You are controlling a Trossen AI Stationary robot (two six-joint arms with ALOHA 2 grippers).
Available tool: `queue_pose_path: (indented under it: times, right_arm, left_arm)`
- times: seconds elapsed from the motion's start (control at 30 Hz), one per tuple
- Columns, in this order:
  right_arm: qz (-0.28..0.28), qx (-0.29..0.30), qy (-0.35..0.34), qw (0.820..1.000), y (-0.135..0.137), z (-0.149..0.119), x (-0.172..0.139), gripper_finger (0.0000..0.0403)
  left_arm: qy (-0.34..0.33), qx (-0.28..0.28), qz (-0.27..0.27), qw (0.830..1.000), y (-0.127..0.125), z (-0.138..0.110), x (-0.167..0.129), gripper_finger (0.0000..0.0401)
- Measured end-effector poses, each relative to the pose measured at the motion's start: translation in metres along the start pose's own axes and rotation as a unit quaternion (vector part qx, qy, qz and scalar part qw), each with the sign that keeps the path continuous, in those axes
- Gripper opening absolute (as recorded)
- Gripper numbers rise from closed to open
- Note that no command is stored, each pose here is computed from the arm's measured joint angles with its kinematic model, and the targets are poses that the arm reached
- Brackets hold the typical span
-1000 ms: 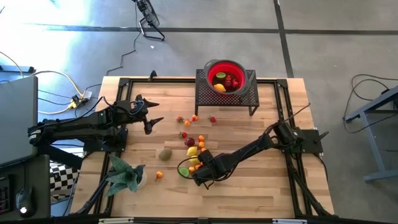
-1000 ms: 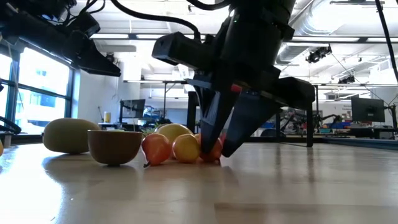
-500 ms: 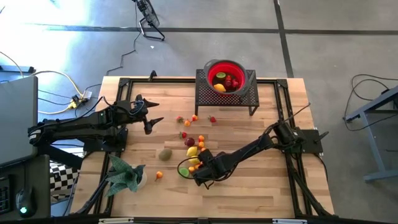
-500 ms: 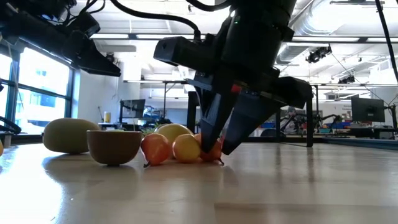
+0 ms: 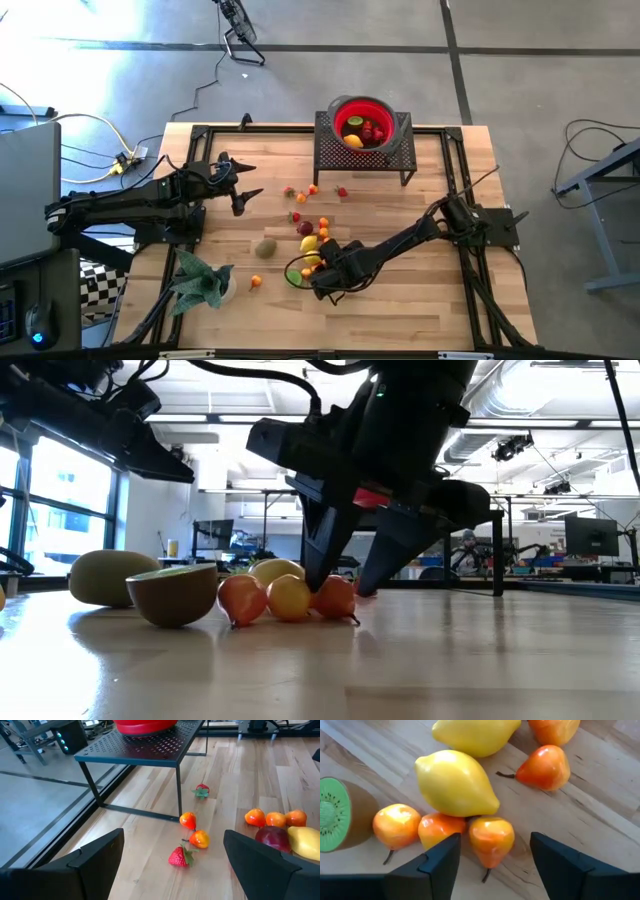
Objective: Pick & Place Fruit
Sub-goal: Put the pear into the strainer on the shelf
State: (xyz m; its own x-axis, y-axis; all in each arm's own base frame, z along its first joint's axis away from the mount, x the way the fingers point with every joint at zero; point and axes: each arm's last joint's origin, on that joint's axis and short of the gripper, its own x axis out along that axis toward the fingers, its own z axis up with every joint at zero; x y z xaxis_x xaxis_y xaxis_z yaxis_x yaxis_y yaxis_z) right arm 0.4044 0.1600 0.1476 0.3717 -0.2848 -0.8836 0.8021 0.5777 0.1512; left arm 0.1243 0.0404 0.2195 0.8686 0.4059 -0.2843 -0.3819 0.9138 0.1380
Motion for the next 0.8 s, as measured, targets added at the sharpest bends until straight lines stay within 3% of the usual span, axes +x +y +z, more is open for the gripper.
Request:
queue_pose_path:
  times: [0.8]
  right_arm:
    - [0.009, 0.001, -0.008, 1.0, 0.005, -0.006, 0.014, 0.0217]
  left_arm:
    - [0.0, 0.0, 0.0, 1.0, 0.0, 0.0, 0.0, 0.0337]
